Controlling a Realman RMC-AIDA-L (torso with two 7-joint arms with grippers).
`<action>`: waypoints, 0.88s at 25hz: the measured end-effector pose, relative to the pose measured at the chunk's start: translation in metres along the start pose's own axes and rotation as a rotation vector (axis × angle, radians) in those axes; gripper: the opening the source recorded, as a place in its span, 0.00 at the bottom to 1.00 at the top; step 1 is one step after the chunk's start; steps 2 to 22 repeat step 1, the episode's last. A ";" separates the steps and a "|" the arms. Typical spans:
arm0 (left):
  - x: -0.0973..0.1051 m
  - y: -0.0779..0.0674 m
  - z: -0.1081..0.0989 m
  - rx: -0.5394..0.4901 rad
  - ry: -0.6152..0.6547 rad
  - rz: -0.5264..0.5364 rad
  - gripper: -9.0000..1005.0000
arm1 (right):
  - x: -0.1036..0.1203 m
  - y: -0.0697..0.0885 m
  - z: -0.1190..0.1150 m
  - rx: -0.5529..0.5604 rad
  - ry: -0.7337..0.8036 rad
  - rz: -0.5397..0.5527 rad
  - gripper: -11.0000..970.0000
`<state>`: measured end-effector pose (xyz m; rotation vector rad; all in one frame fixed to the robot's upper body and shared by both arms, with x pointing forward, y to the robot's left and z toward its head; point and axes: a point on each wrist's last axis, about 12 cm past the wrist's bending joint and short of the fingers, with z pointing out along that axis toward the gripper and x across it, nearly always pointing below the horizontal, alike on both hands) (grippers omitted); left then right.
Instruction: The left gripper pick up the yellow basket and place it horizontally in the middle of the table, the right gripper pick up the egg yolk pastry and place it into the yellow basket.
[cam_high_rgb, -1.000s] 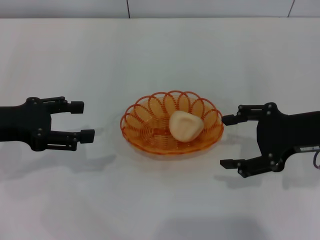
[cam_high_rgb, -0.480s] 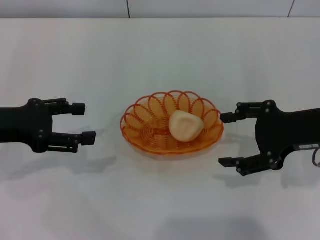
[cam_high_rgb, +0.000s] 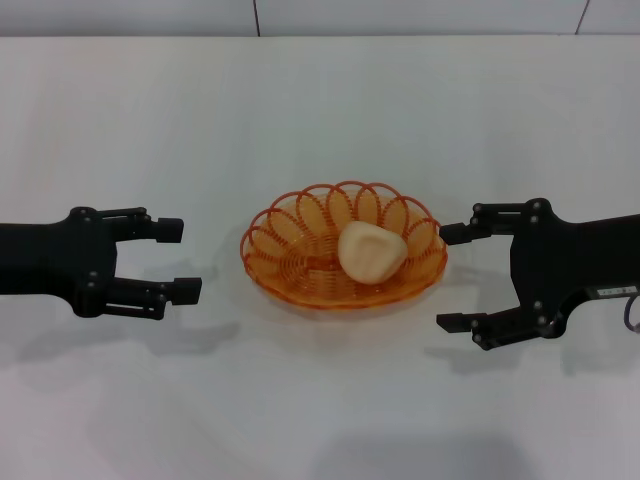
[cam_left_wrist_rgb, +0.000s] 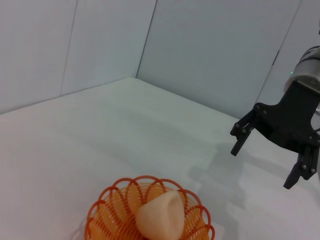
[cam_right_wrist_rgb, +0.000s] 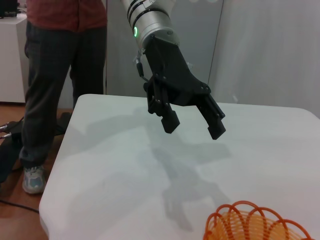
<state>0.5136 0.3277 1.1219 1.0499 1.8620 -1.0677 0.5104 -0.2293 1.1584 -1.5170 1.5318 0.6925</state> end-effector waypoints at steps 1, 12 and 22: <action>0.000 0.000 0.000 0.002 0.000 0.000 0.88 | 0.000 0.000 0.000 0.000 0.000 0.000 0.86; 0.000 0.000 0.000 0.002 0.000 0.000 0.88 | 0.000 0.000 0.000 0.000 0.000 0.000 0.86; 0.000 0.000 0.000 0.002 0.000 0.000 0.88 | 0.000 0.000 0.000 0.000 0.000 0.000 0.86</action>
